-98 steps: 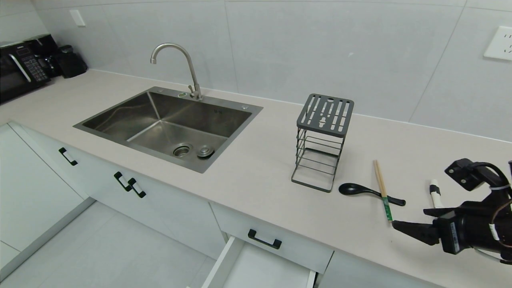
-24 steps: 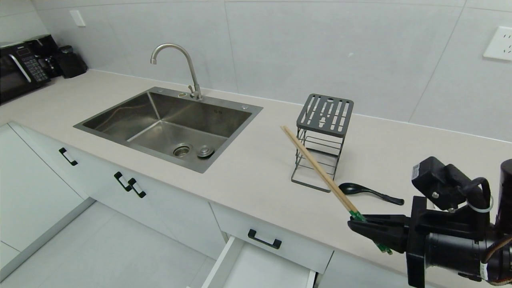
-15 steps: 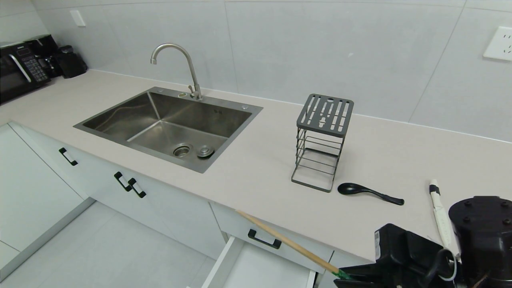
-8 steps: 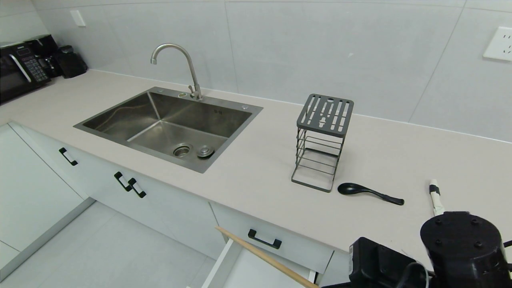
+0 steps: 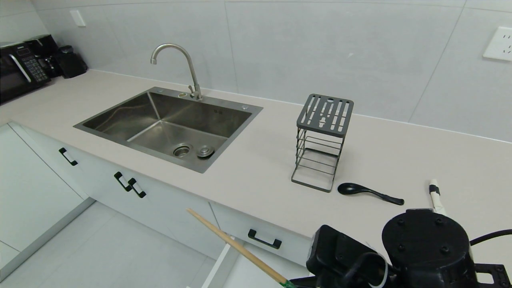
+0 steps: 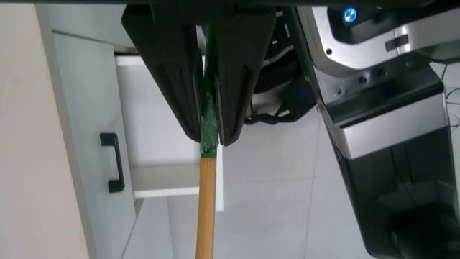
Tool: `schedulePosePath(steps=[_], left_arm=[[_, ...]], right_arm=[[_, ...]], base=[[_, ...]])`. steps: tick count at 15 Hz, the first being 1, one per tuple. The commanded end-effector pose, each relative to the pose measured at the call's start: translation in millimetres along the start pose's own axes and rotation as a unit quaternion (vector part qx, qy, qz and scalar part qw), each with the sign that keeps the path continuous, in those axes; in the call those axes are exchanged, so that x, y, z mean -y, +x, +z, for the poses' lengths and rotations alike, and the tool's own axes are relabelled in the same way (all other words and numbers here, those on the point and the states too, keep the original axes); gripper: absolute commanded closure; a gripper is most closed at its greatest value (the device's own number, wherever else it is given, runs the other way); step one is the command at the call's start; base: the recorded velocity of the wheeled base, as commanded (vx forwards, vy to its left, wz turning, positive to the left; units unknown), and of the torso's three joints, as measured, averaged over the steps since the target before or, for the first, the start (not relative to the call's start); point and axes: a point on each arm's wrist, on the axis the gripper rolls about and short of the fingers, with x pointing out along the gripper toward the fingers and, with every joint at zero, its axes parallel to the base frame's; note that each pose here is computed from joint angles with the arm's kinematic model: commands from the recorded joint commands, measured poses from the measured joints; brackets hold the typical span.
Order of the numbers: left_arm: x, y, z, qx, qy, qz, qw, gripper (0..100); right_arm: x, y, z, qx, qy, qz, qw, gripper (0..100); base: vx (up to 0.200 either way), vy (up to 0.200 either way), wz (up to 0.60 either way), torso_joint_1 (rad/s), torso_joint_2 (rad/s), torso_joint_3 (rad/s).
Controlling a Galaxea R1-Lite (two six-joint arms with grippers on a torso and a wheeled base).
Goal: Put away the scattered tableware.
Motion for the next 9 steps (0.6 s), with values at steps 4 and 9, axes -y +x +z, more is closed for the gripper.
schedulePosePath(steps=[4,9], left_arm=[[0.0,0.1,0.1,0.0,0.0,0.0,1.0,0],[0.0,0.1,0.1,0.0,0.0,0.0,1.0,0]], right_arm=[[0.4,6.6,3.1,0.001,-0.002,0.0,1.0,100],[0.5,6.2,4.3,0.003,-0.003,-0.001,1.0,100]], base=[[0.0,0.0,0.0,-0.016,0.04,0.019],[0.0,0.0,0.0,-0.151,0.3,0.146]])
